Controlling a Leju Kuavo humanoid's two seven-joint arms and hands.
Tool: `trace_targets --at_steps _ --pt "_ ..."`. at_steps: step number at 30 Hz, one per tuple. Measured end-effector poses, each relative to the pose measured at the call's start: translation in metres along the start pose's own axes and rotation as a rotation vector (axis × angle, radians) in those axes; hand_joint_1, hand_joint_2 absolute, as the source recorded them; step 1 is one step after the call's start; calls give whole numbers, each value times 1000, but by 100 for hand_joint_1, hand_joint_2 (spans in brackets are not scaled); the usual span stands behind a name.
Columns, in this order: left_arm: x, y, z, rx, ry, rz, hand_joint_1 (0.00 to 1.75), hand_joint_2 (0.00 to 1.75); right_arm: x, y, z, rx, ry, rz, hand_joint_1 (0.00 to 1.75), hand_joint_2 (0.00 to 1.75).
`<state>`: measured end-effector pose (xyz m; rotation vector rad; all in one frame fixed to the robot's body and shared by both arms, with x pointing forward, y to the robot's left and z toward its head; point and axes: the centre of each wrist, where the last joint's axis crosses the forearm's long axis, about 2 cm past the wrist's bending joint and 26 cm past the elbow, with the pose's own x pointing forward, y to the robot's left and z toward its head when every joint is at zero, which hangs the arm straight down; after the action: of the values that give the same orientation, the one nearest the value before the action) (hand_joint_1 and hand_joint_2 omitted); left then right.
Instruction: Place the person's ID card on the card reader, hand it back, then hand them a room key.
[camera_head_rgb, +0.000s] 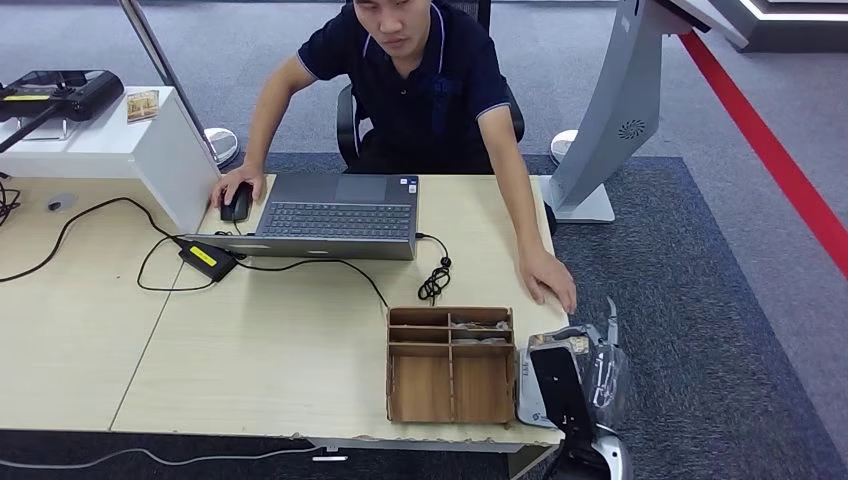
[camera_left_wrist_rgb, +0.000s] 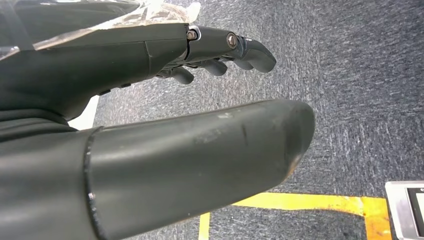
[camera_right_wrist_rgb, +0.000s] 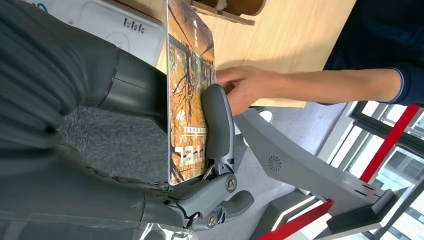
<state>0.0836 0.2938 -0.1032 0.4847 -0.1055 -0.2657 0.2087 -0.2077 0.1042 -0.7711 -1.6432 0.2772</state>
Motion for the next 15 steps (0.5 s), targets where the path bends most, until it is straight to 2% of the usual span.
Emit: trace_targets --at_steps 15 --pt "0 -1 0 -2 16 -2 0 0 -38 12 21 83 124 93 175 175"
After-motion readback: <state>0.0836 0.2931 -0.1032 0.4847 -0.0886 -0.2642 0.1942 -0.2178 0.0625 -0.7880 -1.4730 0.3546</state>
